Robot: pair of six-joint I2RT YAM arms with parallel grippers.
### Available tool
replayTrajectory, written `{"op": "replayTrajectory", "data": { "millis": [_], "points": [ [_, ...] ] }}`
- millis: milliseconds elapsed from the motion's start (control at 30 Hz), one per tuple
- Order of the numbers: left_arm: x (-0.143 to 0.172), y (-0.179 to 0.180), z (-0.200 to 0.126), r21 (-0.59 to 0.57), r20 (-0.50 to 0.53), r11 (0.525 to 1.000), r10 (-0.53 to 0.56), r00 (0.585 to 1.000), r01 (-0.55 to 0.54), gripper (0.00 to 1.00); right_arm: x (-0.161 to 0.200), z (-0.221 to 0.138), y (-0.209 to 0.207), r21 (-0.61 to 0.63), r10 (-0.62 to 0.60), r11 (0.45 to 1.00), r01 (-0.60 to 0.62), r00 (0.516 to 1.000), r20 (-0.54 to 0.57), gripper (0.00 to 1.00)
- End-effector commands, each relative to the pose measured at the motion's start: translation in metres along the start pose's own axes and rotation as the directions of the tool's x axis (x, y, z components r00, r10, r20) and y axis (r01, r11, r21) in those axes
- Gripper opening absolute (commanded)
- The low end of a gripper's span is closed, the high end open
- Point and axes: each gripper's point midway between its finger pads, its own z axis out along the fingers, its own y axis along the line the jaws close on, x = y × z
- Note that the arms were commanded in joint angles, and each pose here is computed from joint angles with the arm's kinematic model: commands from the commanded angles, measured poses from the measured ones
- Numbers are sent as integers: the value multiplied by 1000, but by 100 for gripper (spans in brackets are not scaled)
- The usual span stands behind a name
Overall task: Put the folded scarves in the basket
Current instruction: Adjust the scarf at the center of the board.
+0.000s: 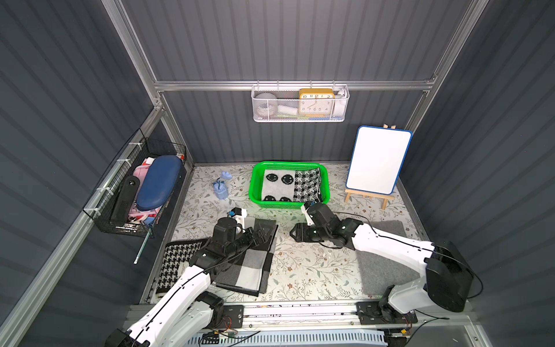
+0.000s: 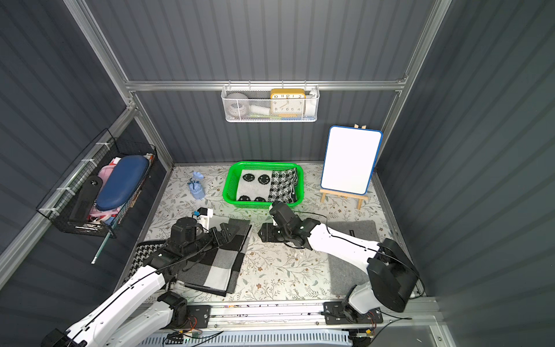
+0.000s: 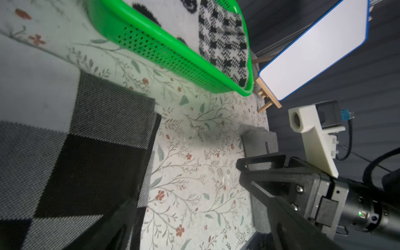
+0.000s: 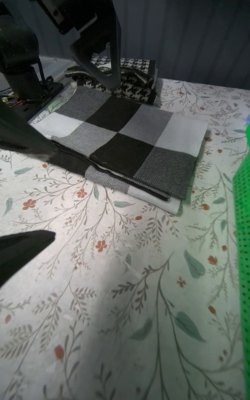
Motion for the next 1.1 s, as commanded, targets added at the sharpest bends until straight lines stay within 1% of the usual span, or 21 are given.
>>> {"op": "replayTrajectory", "data": {
  "millis": [0, 133, 233, 367, 467, 567, 733, 933, 1067],
  "points": [
    [11, 18, -8, -45, 24, 995, -92, 995, 93, 99, -5, 23, 16, -55, 63, 997, -60, 997, 49, 59],
    [16, 21, -13, -31, 41, 990, -133, 990, 135, 99, 1, 45, 21, -29, 62, 998, -61, 997, 47, 59],
    [19, 30, -17, -75, 50, 983, -167, 985, 170, 99, 3, 62, 21, -31, 98, 995, -96, 995, 37, 59],
    [27, 46, -23, -147, 59, 959, -235, 970, 241, 99, 0, 82, 25, -45, 126, 991, -124, 991, 34, 58],
    [34, 52, -25, -161, 55, 950, -264, 963, 269, 99, -4, 94, 30, -44, 122, 992, -121, 992, 28, 58],
    [39, 55, -27, -160, 53, 940, -295, 954, 300, 99, -7, 106, 24, -17, 149, 989, -148, 988, 42, 58],
    [43, 57, -27, -150, 53, 932, -326, 944, 330, 99, -12, 118, 15, 22, 183, 982, -185, 980, 76, 59],
    [48, 60, -26, -170, 35, 926, -337, 941, 338, 99, -13, 132, 10, 49, 202, 977, -207, 976, 81, 61],
    [50, 62, -25, -180, 25, 922, -345, 938, 344, 99, -14, 137, 18, 43, 174, 983, -177, 983, 62, 58]
  ]
}}
